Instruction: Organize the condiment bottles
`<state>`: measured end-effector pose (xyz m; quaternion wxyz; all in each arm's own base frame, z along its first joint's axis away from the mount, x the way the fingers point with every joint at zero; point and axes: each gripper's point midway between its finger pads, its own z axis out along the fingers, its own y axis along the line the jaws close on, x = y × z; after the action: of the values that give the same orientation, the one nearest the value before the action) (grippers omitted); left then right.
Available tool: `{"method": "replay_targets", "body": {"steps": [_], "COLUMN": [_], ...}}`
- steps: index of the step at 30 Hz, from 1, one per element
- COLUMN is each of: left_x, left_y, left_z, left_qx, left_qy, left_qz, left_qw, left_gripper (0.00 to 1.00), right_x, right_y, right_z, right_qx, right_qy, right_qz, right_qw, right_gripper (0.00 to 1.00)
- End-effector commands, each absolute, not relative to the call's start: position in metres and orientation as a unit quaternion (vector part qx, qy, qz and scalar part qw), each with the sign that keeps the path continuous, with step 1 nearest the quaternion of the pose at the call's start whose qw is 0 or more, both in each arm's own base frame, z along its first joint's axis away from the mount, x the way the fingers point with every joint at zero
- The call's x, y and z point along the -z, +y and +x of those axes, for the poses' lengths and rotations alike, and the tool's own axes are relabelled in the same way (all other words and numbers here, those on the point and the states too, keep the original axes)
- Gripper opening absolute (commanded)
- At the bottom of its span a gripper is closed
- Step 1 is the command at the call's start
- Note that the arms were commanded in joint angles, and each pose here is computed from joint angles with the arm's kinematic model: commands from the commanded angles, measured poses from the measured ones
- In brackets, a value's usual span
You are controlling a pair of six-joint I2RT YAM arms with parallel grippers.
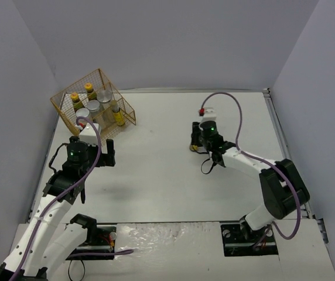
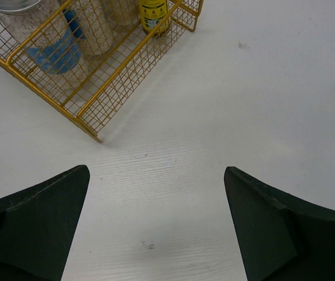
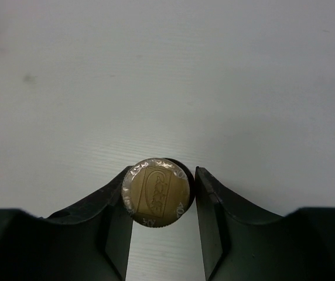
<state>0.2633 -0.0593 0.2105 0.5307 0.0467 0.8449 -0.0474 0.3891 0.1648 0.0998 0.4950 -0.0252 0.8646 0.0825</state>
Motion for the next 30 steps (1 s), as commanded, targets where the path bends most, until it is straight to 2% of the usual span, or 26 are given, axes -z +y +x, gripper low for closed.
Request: {"method": "replay_targets", "body": {"steps": [1, 7, 11, 14, 18, 22, 28, 30], "left_x": [-0.236, -0.236, -0.236, -0.236, -0.238, -0.242, -0.245, -0.244], "left_y": [-0.057, -0.056, -0.058, -0.061, -0.065, -0.071, -0.091, -0.098], "left_z": [0.273, 0.274, 0.273, 0.273, 0.274, 0.274, 0.278, 0.281], "left_qx": [0.040, 0.039, 0.044, 0.051, 0.061, 0.081, 0.137, 0.152], "left_qy": [0.821, 0.821, 0.820, 0.819, 0.816, 0.810, 0.811, 0.814], "left_qz": [0.042, 0.040, 0.044, 0.047, 0.051, 0.050, 0.042, 0.038], "left_qw": [0.567, 0.568, 0.569, 0.569, 0.573, 0.578, 0.567, 0.560], "left_gripper": [0.97, 0.97, 0.97, 0.97, 0.97, 0.97, 0.97, 0.97], "right_x": [-0.104, -0.097, -0.095, -0.099, -0.120, -0.154, -0.194, -0.200], "right_y": [0.269, 0.362, 0.391, 0.398, 0.403, 0.401, 0.372, 0.355], "right_z": [0.377, 0.348, 0.329, 0.322, 0.316, 0.310, 0.299, 0.297], "right_qx": [-0.166, -0.206, -0.218, -0.218, -0.222, -0.234, -0.215, -0.200], "right_qy": [0.843, 0.816, 0.803, 0.798, 0.785, 0.768, 0.761, 0.765], "right_qz": [-0.145, -0.257, -0.307, -0.324, -0.336, -0.339, -0.330, -0.319], "right_qw": [0.491, 0.475, 0.461, 0.459, 0.471, 0.491, 0.516, 0.523], "right_gripper": [0.07, 0.11, 0.17, 0.29, 0.59, 0.82, 1.00, 1.00]}}
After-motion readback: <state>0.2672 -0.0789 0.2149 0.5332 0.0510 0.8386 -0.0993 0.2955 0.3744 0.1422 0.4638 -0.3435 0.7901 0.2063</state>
